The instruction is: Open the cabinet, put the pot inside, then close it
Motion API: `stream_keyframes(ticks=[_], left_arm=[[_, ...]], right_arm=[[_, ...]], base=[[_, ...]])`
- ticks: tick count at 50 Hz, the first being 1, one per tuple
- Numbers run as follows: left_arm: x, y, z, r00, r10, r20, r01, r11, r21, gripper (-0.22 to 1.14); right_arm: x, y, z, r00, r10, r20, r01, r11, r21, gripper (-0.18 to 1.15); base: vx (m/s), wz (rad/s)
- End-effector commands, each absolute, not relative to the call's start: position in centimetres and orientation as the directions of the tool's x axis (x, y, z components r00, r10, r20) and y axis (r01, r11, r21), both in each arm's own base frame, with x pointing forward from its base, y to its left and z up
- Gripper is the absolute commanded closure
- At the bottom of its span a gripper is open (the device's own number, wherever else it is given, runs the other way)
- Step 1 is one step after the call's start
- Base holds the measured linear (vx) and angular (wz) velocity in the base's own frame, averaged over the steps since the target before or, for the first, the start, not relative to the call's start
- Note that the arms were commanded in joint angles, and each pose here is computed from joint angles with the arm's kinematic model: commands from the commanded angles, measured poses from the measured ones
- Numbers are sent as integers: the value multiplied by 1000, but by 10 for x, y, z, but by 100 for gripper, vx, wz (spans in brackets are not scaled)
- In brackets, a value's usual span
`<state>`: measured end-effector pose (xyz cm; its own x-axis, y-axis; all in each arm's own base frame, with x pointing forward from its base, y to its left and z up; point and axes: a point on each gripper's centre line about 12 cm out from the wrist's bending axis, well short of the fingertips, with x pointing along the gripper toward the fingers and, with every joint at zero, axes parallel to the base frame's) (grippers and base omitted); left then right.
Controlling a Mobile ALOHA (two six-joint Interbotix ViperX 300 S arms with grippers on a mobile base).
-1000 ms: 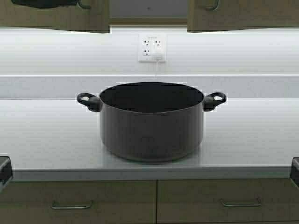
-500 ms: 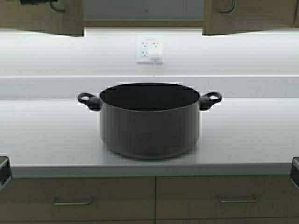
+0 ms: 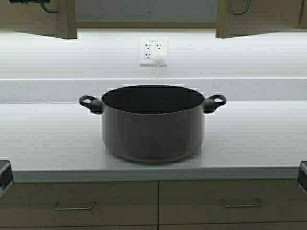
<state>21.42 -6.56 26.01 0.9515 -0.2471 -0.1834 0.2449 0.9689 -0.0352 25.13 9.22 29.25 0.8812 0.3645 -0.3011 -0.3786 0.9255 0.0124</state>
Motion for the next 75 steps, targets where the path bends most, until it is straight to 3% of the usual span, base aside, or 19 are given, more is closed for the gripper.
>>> stream_keyframes(ticks=[1, 5, 10, 13, 29, 34, 41, 48, 51, 55, 59, 61, 69, 72, 75], left_arm=[[212, -61, 284, 962, -243, -125, 237, 970, -57, 65], [202, -62, 291, 952, -280, -126, 272, 959, -75, 37], [186, -60, 296, 945, -307, -112, 300, 951, -82, 4], [179, -56, 296, 946, -305, -109, 297, 951, -82, -7], [171, -47, 291, 930, -303, -208, 289, 953, -97, -8], [161, -56, 298, 886, -385, -257, 365, 923, -123, -7], [141, -84, 313, 752, -570, -331, 555, 818, -148, -1], [135, -101, 323, 702, -657, -276, 630, 753, -189, 16], [139, -106, 324, 705, -662, -254, 631, 749, -200, 32], [149, -115, 320, 703, -664, -255, 631, 748, -207, 62], [157, -129, 319, 682, -684, -258, 656, 729, -197, 94], [160, -138, 320, 669, -697, -256, 673, 715, -189, 103], [175, -189, 314, 605, -743, -285, 739, 657, -145, 85], [189, -199, 308, 624, -724, -293, 721, 678, -142, 87], [202, -206, 302, 654, -697, -293, 694, 707, -135, 88]], right_arm=[[242, 98, 291, 824, 438, -361, -450, 892, 56, 27], [233, 95, 295, 802, 465, -375, -469, 879, 86, -11], [217, 84, 304, 812, 461, -358, -467, 881, 77, -8], [209, 78, 308, 819, 447, -360, -463, 885, 46, -5], [180, 50, 314, 783, 334, -525, -382, 924, 17, -6], [167, 58, 327, 774, 391, -498, -423, 904, 53, -5], [148, 103, 344, 632, 633, -447, -659, 743, 120, -5], [144, 146, 348, 478, 767, -428, -791, 588, 170, -5], [153, 162, 344, 467, 776, -424, -801, 575, 168, -4], [168, 184, 336, 464, 776, -427, -803, 572, 168, 5], [183, 204, 332, 463, 773, -434, -802, 574, 167, 24], [191, 212, 331, 465, 769, -439, -800, 577, 164, 38], [221, 228, 328, 530, 735, -423, -774, 623, 113, 100], [231, 229, 331, 581, 717, -385, -755, 652, 74, 101], [240, 231, 332, 618, 702, -353, -738, 674, 47, 93]], base=[[0, 0], [0, 0], [0, 0], [0, 0], [0, 1], [0, 0], [0, 0], [0, 0], [0, 0], [0, 0], [0, 0], [0, 0], [0, 0], [0, 0], [0, 0]])
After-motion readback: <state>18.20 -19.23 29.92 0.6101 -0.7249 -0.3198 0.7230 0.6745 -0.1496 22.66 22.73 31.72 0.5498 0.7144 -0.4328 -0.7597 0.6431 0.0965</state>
